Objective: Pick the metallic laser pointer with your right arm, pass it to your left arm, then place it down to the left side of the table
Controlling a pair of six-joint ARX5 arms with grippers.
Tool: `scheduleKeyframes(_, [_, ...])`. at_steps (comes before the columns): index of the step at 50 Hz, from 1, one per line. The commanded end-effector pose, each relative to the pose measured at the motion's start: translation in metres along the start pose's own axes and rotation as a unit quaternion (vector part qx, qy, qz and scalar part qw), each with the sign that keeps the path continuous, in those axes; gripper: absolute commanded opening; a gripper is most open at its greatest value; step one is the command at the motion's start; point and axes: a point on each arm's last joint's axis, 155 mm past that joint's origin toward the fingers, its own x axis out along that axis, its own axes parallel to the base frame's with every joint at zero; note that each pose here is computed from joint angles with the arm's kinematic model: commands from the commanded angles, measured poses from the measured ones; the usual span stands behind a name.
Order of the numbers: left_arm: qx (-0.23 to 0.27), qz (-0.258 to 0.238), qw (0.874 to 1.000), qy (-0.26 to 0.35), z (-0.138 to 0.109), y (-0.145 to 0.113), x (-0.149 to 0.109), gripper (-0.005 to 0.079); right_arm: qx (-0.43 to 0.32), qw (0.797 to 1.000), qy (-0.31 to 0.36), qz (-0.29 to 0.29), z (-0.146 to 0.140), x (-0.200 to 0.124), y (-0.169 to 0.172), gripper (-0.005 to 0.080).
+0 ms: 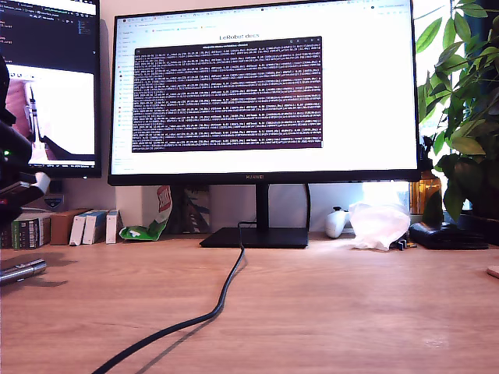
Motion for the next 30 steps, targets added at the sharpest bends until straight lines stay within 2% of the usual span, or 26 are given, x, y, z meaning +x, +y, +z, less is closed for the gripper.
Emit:
scheduleKeyframes(1, [-0.008,-0.016,1.0,0.014,-0.002,-0.002,0.005,0.0173,-0.001,1.0,-0.006,0.008,0.003,0.0,0.004,-0.0013])
scheduleKeyframes(9, [-0.006,-0.037,0.999,-0.003,0.005,-0.013,-0.01,0.0173,-0.004,1.0,-0.01,0.017,0.005,0.0,0.01,-0.0013])
scheduleKeyframes(19, [0.007,-0.019,0.999,-0.047,0.01,-0.018,-0.038,0.0162,-0.005,1.0,-0.011,0.022,0.005,0.0,0.012,-0.0013])
scheduleKeyframes(21, [0.011,-0.015,0.998,-0.056,0.009,-0.019,-0.044,0.0142,-0.005,1.0,-0.011,0.022,0.005,0.0,0.012,-0.0013])
scheduleKeyframes(28, [0.018,-0.001,0.996,-0.091,0.008,-0.022,-0.064,-0.0017,-0.004,1.0,-0.01,0.022,0.005,0.0,0.012,-0.0013])
scheduleKeyframes(30, [0.022,0.003,0.994,-0.104,0.009,-0.024,-0.071,-0.0023,-0.004,1.0,-0.01,0.022,0.005,0.0,0.012,-0.0013])
